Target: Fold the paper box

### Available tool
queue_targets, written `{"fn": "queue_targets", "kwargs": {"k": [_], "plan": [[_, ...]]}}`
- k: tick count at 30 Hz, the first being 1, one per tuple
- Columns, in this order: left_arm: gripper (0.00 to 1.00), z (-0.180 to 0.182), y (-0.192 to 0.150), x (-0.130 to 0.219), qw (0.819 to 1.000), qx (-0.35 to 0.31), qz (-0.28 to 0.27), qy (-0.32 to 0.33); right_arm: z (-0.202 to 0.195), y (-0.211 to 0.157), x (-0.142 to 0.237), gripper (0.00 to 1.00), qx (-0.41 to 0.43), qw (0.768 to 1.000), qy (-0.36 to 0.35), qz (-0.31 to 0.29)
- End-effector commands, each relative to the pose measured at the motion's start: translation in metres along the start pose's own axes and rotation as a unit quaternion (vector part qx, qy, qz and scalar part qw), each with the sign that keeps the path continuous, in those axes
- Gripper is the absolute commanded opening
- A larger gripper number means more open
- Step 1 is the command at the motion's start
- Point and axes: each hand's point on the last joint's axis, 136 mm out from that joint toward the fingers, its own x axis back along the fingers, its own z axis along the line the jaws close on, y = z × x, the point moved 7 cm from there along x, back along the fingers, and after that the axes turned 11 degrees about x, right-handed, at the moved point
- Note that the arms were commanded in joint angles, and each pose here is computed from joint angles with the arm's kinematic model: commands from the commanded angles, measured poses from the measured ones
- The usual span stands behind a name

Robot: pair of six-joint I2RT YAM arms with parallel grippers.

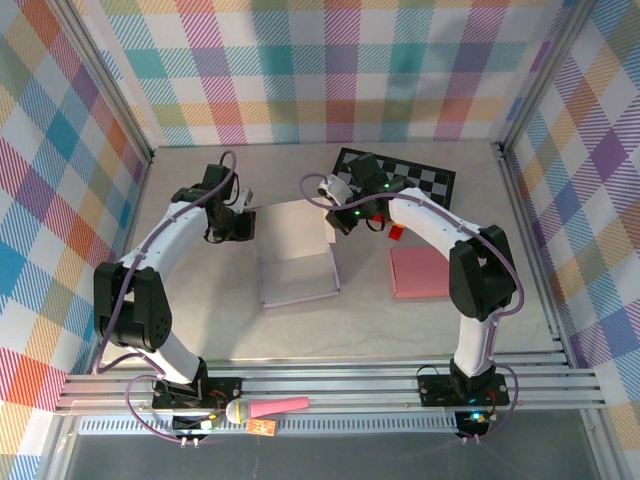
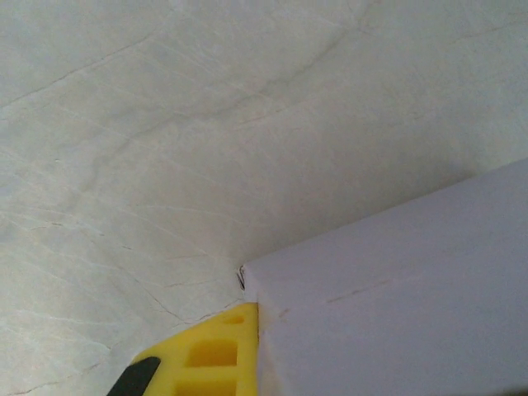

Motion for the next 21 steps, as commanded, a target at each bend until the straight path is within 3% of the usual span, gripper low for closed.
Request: {"fn": "queue_targets", "kwargs": {"k": [1, 6, 11, 21], "plan": [[0.00, 0.003, 0.012, 0.022, 0.996, 0.051, -0.064, 0.042, -0.008, 0.008, -0.002, 0.00, -0.064, 0.997, -0.044, 0.013], [0.00, -0.004, 0.025, 0.029, 0.990, 0.085, -0.103, 0.052, -0.012, 0.016, -0.003, 0.00, -0.183, 0.972, -0.144, 0.009], [0.00, -0.011, 0.048, 0.022, 0.981, 0.111, -0.154, 0.047, -0.016, 0.028, -0.009, 0.00, -0.269, 0.940, -0.202, -0.049], [0.00, -0.020, 0.068, 0.002, 0.955, 0.127, -0.263, -0.053, -0.016, 0.051, -0.022, 0.00, -0.266, 0.905, -0.271, -0.192]]}}
